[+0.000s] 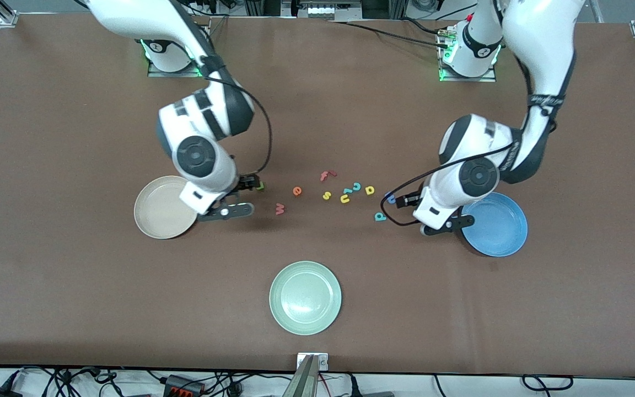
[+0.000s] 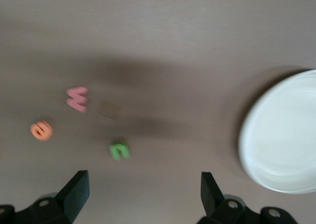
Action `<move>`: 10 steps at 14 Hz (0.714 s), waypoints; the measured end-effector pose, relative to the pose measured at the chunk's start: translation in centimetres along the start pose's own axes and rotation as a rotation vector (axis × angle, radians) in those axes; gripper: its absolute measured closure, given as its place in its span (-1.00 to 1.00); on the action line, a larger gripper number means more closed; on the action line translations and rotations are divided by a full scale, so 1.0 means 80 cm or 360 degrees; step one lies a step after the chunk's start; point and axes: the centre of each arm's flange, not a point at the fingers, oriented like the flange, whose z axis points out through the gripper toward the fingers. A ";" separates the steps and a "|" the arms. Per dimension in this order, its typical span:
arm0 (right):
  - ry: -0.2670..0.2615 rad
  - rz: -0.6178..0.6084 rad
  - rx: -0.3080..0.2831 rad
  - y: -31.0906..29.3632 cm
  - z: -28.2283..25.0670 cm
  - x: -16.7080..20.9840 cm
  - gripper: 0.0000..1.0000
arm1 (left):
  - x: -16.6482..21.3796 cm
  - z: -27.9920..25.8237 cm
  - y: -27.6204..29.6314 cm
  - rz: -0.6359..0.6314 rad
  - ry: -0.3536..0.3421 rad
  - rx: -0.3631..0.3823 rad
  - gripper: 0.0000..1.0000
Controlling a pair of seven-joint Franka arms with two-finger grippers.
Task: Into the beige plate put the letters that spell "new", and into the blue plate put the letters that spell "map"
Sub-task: 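Grasp the blue m with the left gripper while the right gripper descends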
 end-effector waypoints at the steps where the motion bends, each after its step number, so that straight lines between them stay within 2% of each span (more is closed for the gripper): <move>1: 0.0025 0.0016 0.0005 -0.012 0.023 -0.007 -1.00 | -0.003 0.026 0.005 -0.0050 0.0011 -0.0018 -1.00; 5: 0.0017 0.0025 -0.0002 -0.013 0.098 -0.028 -1.00 | -0.019 0.112 -0.004 -0.0114 0.0085 -0.0092 -0.95; 8: 0.0023 0.0004 0.0013 -0.023 0.132 -0.038 -1.00 | -0.029 0.127 -0.006 -0.0118 0.0106 -0.0131 -0.38; 10: 0.0016 -0.0003 0.0015 -0.028 0.143 -0.040 -0.96 | -0.036 0.126 0.003 -0.0131 0.0094 -0.0144 -0.37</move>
